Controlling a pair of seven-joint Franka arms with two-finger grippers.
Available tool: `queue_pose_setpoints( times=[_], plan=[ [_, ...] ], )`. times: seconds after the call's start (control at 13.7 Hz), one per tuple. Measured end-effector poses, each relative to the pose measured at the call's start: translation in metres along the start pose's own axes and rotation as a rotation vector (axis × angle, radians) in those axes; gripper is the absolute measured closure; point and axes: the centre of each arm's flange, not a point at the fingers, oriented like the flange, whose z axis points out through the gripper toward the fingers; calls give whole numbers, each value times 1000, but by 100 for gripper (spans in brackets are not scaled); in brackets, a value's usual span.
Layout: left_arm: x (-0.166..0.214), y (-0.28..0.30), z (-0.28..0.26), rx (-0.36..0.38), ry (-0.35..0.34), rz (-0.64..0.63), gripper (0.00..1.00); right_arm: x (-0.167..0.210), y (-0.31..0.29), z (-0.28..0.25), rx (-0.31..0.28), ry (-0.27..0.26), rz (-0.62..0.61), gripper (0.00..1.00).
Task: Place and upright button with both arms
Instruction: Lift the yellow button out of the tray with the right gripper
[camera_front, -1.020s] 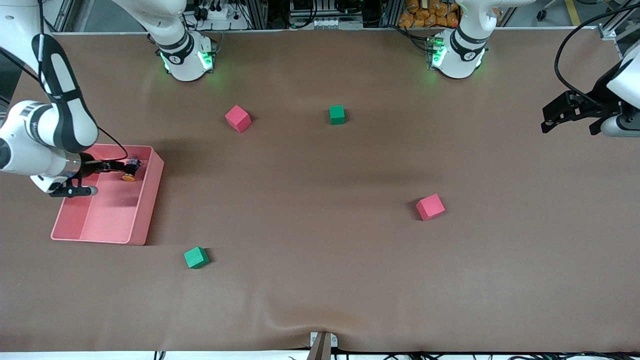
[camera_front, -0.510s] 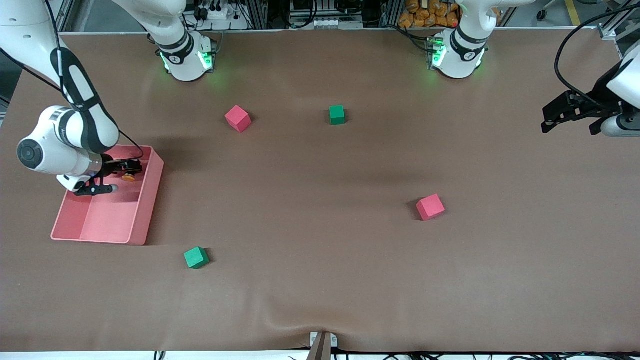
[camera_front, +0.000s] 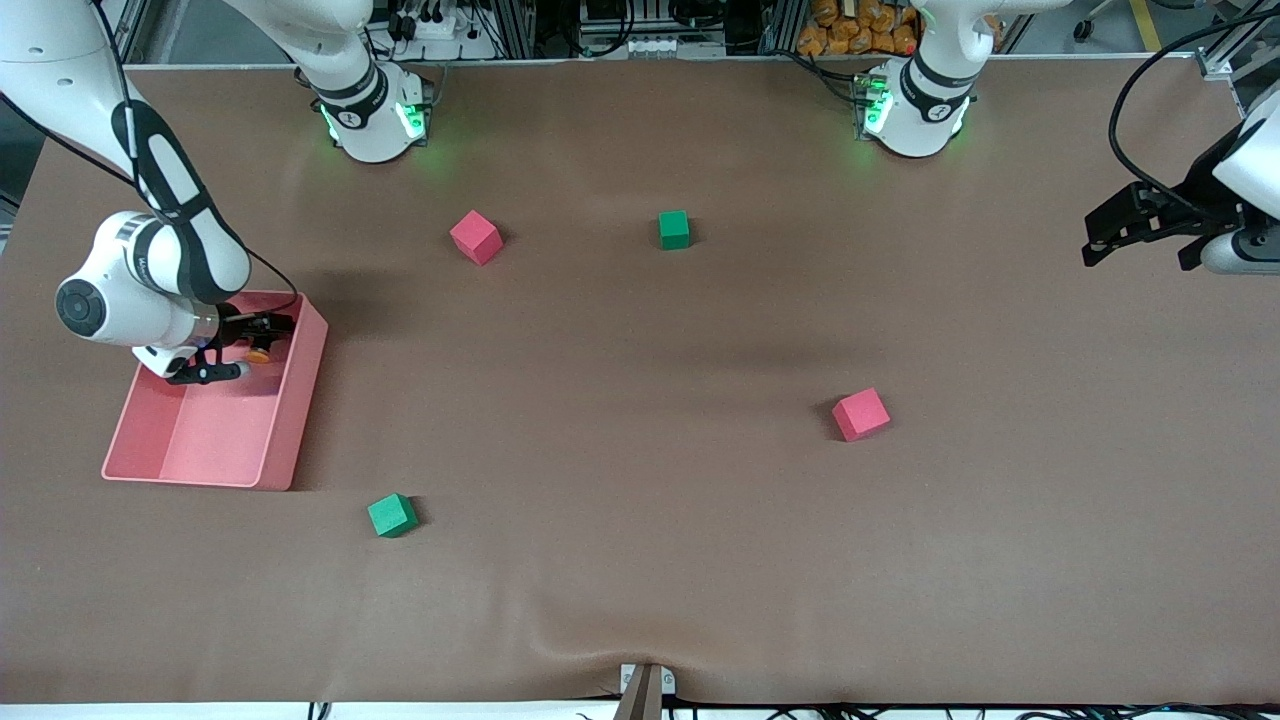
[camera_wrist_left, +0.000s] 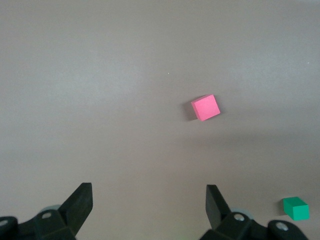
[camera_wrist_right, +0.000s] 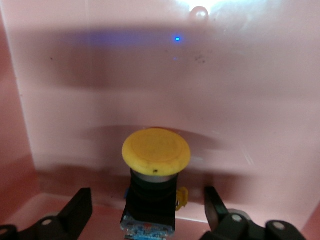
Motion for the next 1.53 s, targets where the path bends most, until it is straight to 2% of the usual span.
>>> queue_pose_setpoints(
  times=[0.07, 0.15, 0.29, 0.44, 0.95, 1.31, 1.53],
  plan=[
    [0, 0, 0, 0, 0, 0, 0, 0, 0, 0, 0, 0, 0, 6],
    [0, 0, 0, 0, 0, 1, 0, 0, 1, 0, -1, 2, 1, 13],
    [0, 0, 0, 0, 0, 1, 0, 0, 1, 0, -1, 2, 3, 37],
    [0, 0, 0, 0, 0, 1, 0, 0, -2, -3, 1, -2, -4, 55],
    [0, 0, 0, 0, 0, 1, 0, 4, 7, -20, -3, 2, -59, 58],
    [0, 0, 0, 0, 0, 1, 0, 22, 30, -98, -1, -7, -118, 58],
    [0, 0, 0, 0, 0, 1, 0, 35, 22, -149, -5, -16, -151, 58]
  ],
)
